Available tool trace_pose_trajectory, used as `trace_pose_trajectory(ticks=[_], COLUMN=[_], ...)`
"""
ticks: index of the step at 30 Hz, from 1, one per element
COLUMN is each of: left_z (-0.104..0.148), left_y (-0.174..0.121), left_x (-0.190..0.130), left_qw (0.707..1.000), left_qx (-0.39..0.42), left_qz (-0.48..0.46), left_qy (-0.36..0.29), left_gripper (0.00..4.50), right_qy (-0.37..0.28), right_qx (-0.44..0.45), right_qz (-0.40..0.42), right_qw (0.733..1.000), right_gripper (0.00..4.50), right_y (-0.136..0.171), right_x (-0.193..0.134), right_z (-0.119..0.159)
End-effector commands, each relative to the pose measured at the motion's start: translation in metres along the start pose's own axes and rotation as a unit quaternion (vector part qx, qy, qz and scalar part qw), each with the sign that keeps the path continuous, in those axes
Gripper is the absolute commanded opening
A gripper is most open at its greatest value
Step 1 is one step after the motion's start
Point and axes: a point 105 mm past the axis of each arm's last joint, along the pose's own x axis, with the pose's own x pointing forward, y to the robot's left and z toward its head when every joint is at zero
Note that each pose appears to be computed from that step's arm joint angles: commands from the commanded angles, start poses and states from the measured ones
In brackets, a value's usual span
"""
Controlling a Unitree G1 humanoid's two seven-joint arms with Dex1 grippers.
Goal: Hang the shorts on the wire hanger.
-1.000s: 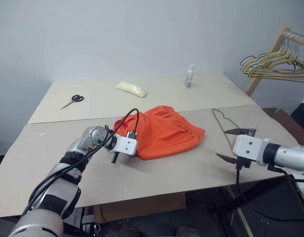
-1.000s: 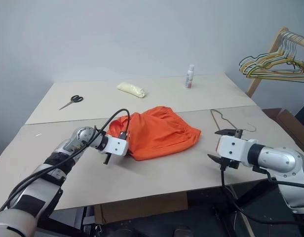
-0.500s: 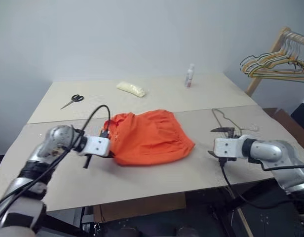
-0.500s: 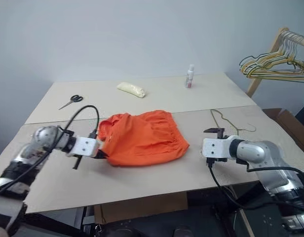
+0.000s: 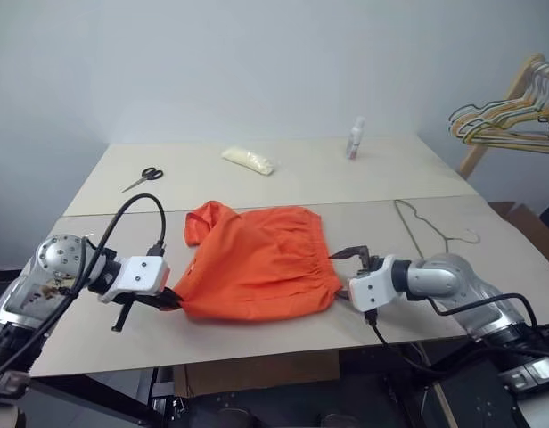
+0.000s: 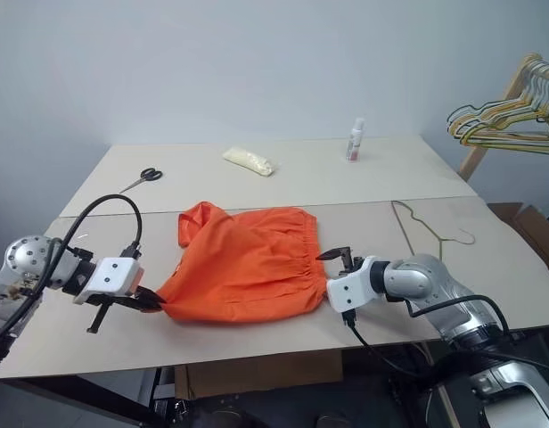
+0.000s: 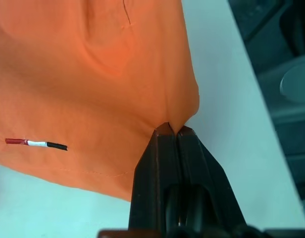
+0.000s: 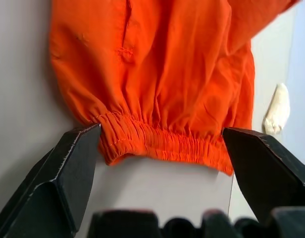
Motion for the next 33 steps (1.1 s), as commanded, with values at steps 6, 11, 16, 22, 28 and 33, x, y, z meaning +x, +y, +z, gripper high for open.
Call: trace_pose_trajectory(ticks=[6,11,16,22,28,33], left_z=[0.016,0.016,0.013,0.012,0.004,0.001], left_y=[0.007,0.007,0.005,0.003,-0.003,-0.021], left_x=[-0.011,-0.013,-0.013,-0.013,-0.010,-0.007], left_qw=[1.000,1.000,1.000,1.000,0.999,0.998], left_qx=[0.006,0.005,-0.001,-0.008,-0.031,-0.064], left_qz=[0.025,0.026,0.022,0.021,0.027,0.015], left_qy=[-0.013,-0.011,-0.005,-0.006,-0.007,-0.006], left_gripper=[0.03,0.03,0.00,0.00,0.00,0.00], right_qy=[-0.025,-0.021,-0.015,-0.014,-0.016,-0.029], right_qx=[-0.047,-0.046,-0.057,-0.060,-0.050,-0.028], right_qz=[0.031,0.024,0.029,0.031,0.047,0.080], right_qw=[0.998,0.998,0.998,0.998,0.998,0.996], right_gripper=[4.50,4.50,3.91,1.76,0.01,0.01], right_y=[-0.002,-0.003,-0.002,-0.003,0.004,0.014], right_x=[0.000,-0.001,0.007,0.010,0.003,-0.022], right_z=[0.010,0.005,0.003,0.002,0.003,0.023])
